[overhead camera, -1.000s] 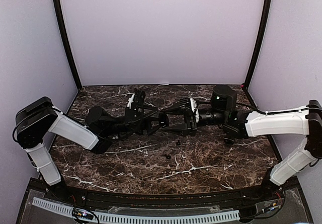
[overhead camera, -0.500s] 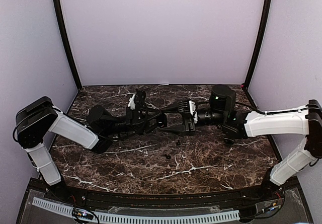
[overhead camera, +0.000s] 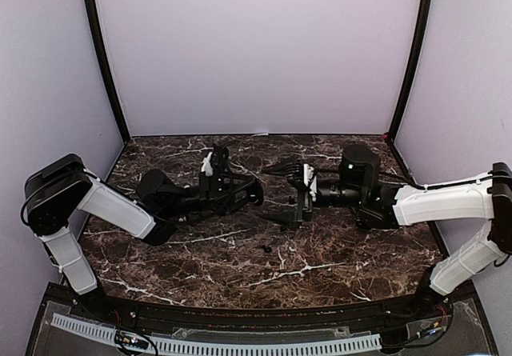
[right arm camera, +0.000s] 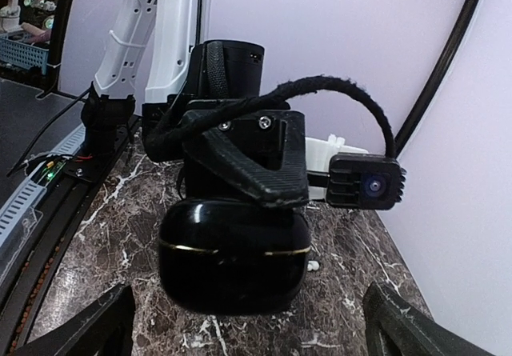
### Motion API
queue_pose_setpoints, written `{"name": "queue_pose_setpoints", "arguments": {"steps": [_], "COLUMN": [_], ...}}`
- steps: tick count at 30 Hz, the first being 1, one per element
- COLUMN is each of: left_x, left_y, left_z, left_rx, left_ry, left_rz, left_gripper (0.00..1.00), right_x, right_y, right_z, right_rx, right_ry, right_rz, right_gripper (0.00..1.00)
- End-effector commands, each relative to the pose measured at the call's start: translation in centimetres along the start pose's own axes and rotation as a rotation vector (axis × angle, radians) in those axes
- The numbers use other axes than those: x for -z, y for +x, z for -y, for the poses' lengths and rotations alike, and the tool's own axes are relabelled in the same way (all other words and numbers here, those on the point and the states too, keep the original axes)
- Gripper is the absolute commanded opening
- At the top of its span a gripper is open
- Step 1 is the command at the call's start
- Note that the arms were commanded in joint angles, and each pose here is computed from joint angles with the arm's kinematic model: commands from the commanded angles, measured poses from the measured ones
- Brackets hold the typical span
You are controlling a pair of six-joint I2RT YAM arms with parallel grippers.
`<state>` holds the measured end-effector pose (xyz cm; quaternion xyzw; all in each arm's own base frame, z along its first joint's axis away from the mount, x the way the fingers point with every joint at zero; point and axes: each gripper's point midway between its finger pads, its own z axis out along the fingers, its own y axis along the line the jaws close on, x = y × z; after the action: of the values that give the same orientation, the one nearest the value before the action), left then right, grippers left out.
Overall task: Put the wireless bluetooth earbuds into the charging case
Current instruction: Pass from the right arm to the left, then pass from the left arm to the right
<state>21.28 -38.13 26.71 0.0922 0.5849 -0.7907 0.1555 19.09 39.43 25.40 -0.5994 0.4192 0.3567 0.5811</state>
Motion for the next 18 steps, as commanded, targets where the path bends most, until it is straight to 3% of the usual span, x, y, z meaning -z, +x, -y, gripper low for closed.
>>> {"name": "queue_pose_setpoints", "arguments": {"steps": [1, 8, 16, 18], "left_x": [1.3, 2.5, 3.3, 3.3], "left_y": [-1.6, -2.7, -3.9, -4.2], "left_z": [1.2, -0.3, -2.1, -2.3], "left_rx": [-0.076, -0.082, -0.003, 0.012], "left_ry": [0.002, -0.07, -0.11, -0.104], "left_rz": [0.106, 0.2, 0.298, 0.315], "left_gripper": [0.41, 0.41, 0.4, 0.39], "right_x": [2.2, 6.2, 6.7, 6.2], "right_y": [-2.3, 0.1, 1.5, 1.7], "right_z": [1.4, 5.3, 3.8, 3.3], "right_rx": [-0.064, -0.382, -0.348, -0.318], "right_ry": [0.153, 0.486, 0.533, 0.573], "right_rz": [0.067, -0.073, -0.153, -0.174], "right_gripper": [0.99, 0.99, 0.99, 0.94]}}
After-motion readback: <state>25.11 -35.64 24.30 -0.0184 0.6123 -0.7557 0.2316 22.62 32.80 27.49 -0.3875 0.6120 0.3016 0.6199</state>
